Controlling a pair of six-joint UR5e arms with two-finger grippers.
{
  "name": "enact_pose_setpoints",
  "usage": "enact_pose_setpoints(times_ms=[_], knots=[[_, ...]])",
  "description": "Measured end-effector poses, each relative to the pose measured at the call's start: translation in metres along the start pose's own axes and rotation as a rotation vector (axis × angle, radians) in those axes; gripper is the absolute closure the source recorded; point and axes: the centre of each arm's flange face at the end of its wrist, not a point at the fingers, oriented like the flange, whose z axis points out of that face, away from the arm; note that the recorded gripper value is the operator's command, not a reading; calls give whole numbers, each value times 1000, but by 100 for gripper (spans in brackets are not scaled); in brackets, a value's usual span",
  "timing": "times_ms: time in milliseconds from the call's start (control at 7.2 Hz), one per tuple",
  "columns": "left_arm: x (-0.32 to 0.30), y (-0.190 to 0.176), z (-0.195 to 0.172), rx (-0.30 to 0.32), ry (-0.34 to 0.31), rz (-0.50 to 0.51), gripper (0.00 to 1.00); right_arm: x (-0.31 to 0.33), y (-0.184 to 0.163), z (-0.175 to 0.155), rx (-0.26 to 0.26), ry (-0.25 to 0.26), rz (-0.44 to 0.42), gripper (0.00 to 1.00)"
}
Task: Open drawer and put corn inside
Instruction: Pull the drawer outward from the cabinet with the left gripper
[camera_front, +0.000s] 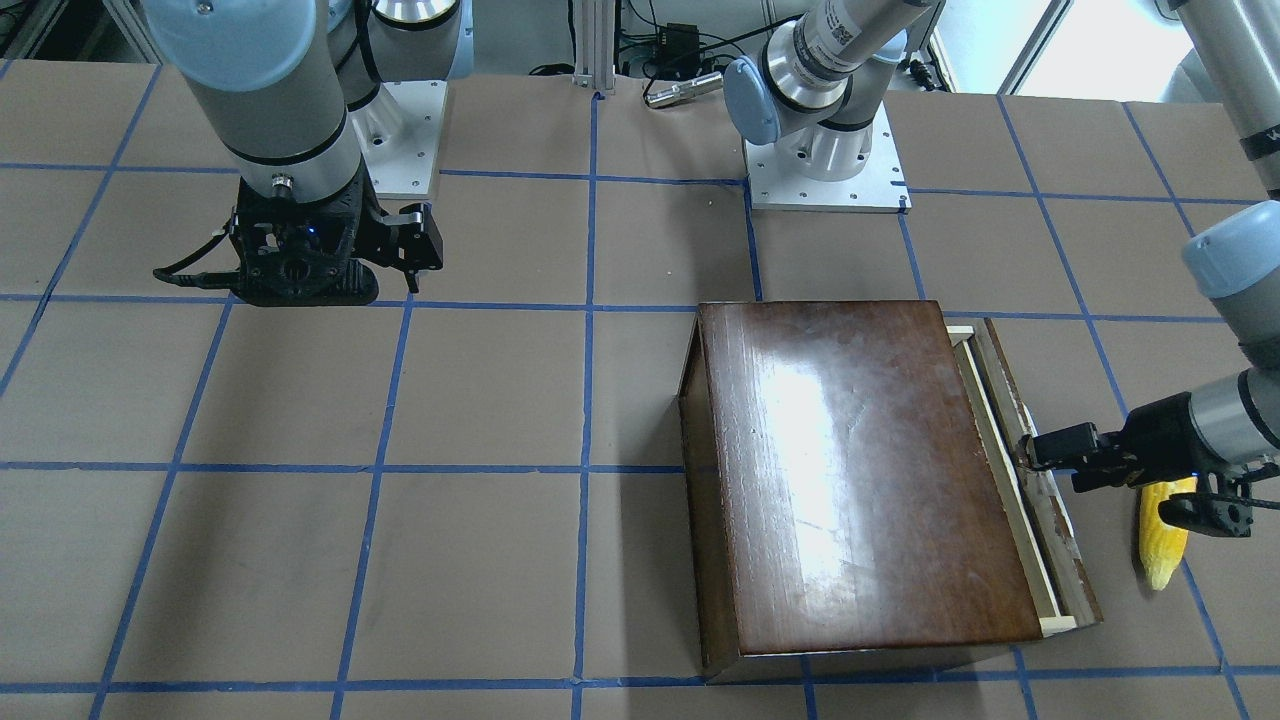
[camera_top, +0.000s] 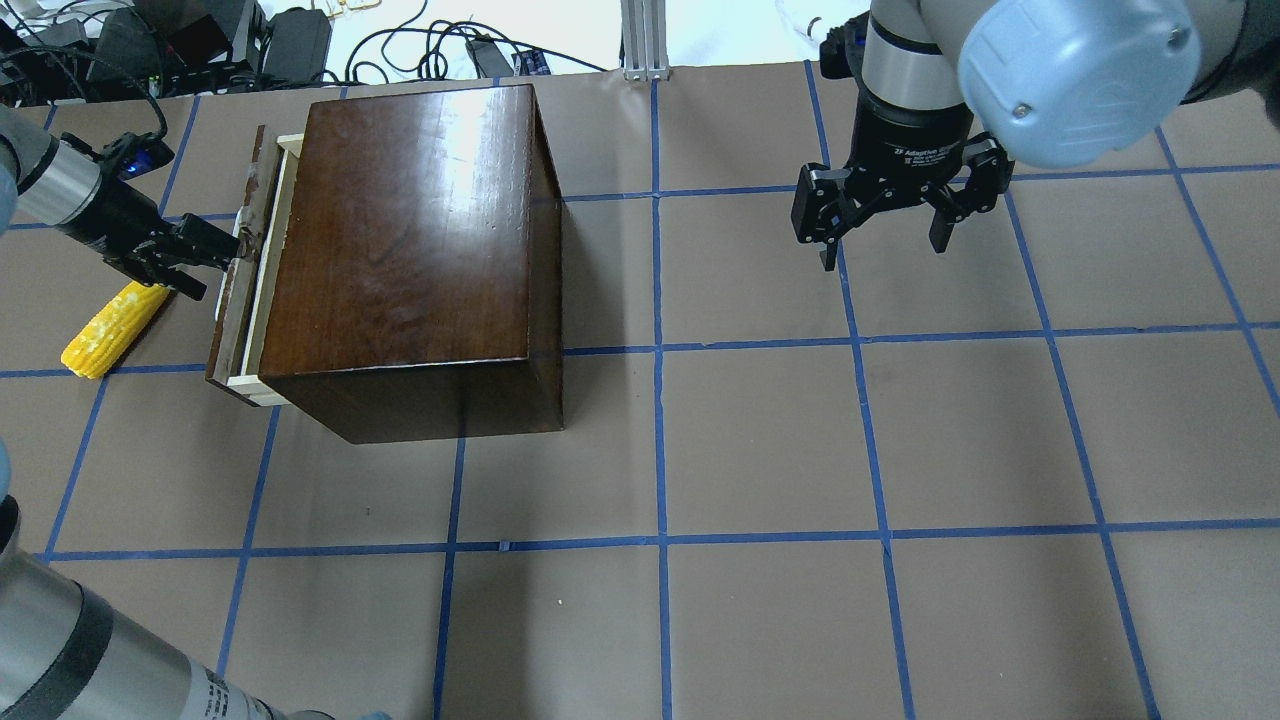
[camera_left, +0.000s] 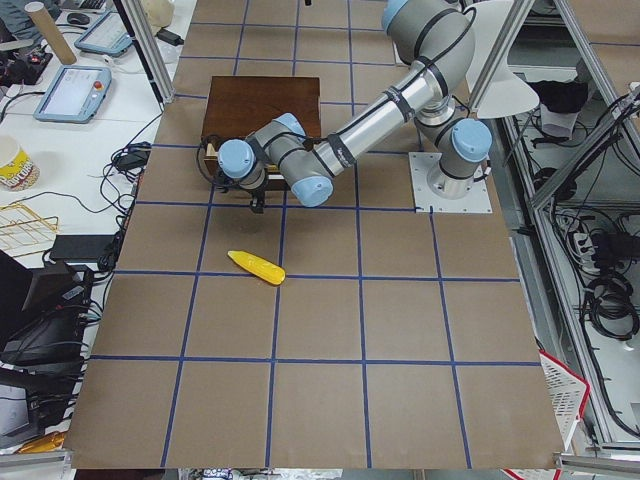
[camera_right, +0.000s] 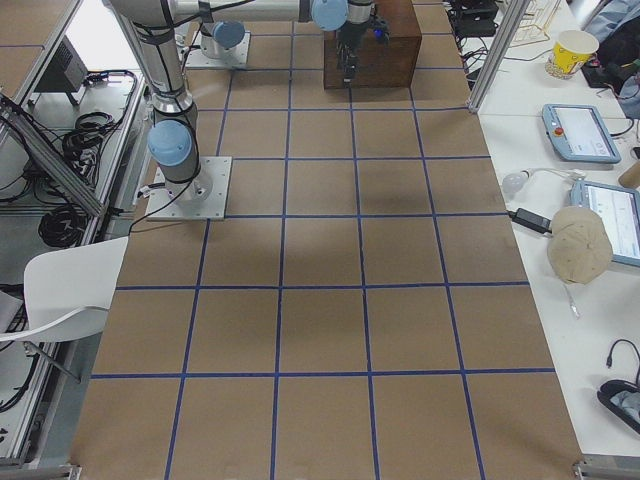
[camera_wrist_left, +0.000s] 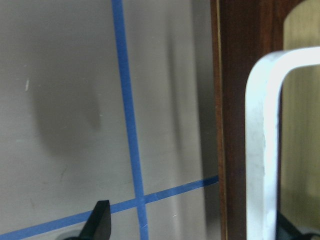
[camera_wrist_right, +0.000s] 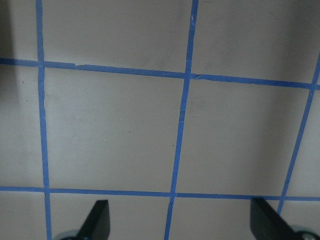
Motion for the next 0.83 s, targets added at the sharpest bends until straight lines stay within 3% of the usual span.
enact_pose_setpoints(times_ms=[833], knots=[[-15, -8, -17, 7, -66, 48, 0, 0, 0, 0, 0, 0, 0, 0]])
